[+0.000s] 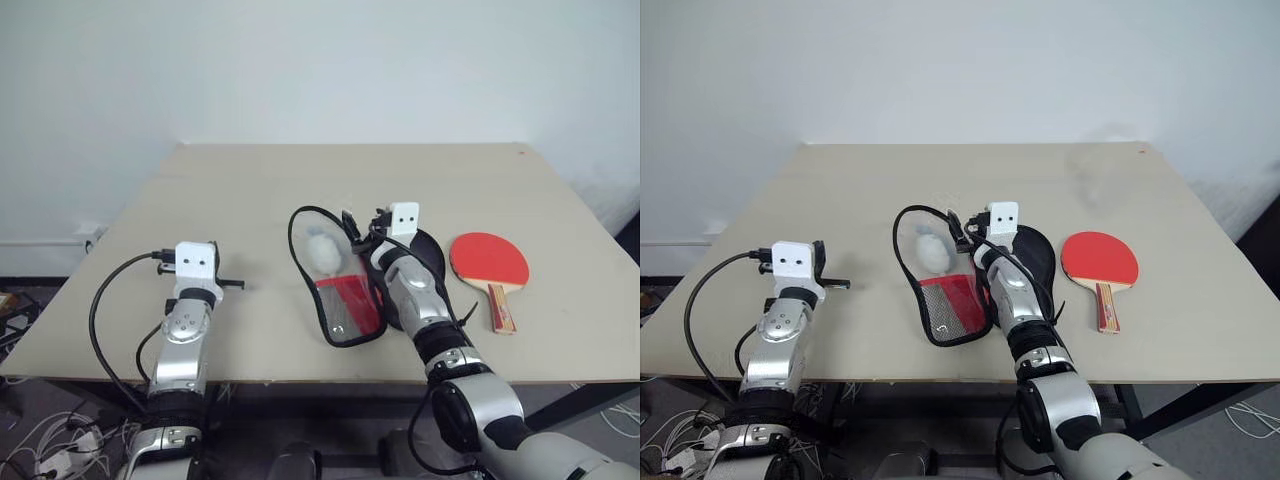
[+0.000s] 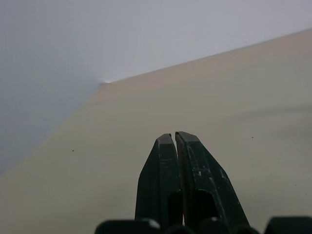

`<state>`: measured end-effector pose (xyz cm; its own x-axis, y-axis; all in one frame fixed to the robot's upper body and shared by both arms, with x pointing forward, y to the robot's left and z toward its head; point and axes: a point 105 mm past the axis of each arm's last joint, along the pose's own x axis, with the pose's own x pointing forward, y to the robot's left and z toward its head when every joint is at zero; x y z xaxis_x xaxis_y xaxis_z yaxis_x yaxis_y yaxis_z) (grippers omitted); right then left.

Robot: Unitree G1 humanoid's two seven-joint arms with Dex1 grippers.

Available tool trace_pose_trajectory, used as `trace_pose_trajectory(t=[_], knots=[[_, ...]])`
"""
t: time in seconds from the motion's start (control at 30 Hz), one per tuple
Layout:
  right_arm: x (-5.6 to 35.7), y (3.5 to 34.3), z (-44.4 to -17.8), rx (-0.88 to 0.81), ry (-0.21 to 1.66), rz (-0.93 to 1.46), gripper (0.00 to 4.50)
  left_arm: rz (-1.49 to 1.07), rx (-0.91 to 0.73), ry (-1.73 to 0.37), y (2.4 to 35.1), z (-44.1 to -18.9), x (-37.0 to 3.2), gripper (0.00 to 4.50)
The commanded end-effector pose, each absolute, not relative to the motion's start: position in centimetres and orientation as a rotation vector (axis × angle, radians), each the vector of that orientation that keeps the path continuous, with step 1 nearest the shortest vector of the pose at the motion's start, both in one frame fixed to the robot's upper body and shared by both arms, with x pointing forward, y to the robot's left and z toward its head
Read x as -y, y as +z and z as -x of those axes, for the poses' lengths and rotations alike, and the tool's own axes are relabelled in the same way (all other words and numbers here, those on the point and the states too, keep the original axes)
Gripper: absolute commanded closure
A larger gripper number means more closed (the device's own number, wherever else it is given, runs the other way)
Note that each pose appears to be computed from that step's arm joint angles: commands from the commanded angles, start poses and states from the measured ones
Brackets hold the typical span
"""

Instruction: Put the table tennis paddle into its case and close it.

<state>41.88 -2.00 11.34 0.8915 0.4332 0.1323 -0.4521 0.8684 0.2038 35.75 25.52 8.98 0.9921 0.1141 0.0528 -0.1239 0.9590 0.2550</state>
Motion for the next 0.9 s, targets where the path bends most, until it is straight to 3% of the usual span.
trace_pose_trajectory(t=[0.03,0.57,0.9], knots=[[0.1,13.3,-41.5,0.142,0.5,-0.276,0.02,-0.273,0.092,0.136,10.9,-35.6,-26.0,4.5],[1.7,13.9,-42.0,0.173,0.451,-0.264,0.02,-0.268,0.093,0.072,11.3,-37.8,-24.5,4.5],[3.9,14.6,-42.5,0.201,0.409,-0.225,0.02,-0.184,0.072,-0.043,9.8,-38.8,-22.0,4.5]])
